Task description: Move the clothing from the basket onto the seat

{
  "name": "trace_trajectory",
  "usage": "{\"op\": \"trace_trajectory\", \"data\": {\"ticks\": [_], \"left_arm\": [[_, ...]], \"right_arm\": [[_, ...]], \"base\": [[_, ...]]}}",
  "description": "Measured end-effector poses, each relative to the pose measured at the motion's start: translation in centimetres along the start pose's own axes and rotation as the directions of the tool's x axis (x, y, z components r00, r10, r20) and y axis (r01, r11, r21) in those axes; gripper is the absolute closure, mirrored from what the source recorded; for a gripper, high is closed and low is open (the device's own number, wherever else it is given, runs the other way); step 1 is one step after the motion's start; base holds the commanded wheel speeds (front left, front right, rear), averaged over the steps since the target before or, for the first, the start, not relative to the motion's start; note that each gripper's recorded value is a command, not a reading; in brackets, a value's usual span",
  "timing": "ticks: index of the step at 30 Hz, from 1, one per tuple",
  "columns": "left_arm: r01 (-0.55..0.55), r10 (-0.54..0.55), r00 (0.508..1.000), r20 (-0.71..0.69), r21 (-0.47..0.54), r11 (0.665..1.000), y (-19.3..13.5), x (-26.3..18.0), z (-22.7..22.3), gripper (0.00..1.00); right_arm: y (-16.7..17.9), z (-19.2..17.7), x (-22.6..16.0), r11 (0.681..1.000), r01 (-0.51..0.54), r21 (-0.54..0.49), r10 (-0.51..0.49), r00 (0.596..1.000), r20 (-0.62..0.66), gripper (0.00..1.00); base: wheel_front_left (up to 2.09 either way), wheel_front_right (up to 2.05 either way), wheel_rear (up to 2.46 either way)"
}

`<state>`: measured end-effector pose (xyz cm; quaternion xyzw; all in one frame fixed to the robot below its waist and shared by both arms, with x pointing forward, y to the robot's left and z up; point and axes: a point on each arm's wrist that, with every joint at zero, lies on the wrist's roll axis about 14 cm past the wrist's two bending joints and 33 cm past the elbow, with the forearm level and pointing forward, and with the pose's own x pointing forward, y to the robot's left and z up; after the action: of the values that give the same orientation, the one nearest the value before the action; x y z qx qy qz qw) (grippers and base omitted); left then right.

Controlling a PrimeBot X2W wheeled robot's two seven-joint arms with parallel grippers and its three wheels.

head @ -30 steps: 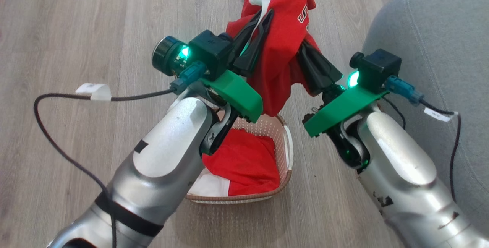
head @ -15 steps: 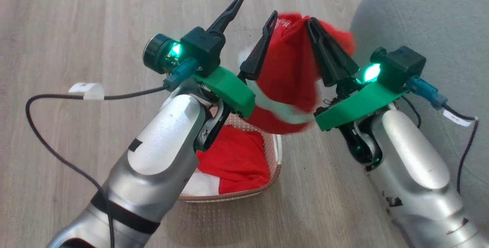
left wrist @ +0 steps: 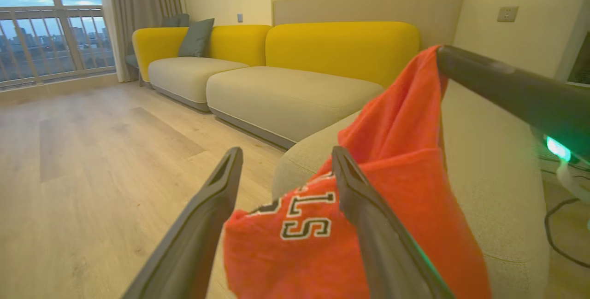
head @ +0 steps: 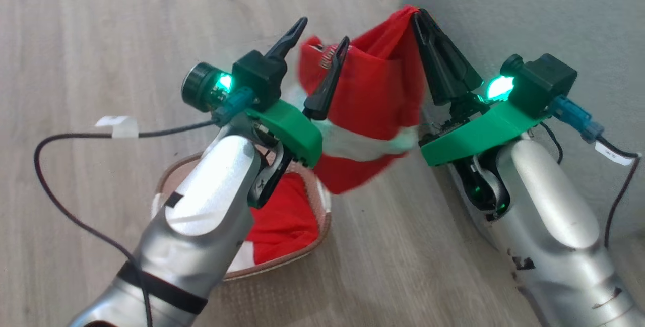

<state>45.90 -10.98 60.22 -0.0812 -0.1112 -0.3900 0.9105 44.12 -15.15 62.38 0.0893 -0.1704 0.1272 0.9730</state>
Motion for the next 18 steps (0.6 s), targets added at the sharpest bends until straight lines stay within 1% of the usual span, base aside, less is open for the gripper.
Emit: {"op": "trace_trajectory", "data": {"ticks": [8, 18], "left_arm": [[0.104, -0.105, 0.994, -0.032, -0.037, 0.994, -3.9, 1.5, -2.0, 0.00], [0.215, -0.218, 0.975, -0.048, -0.069, 0.974, -8.2, 3.2, -3.9, 0.00]], "right_arm": [[-3.3, 2.2, -2.5, 0.993, 0.100, -0.056, -0.098, 0.995, 0.026, 1.00], [-7.0, 5.1, -6.0, 0.966, 0.230, -0.119, -0.223, 0.972, 0.070, 1.00]], "base": [[0.00, 0.00, 0.00], [0.00, 0.00, 0.00]]}}
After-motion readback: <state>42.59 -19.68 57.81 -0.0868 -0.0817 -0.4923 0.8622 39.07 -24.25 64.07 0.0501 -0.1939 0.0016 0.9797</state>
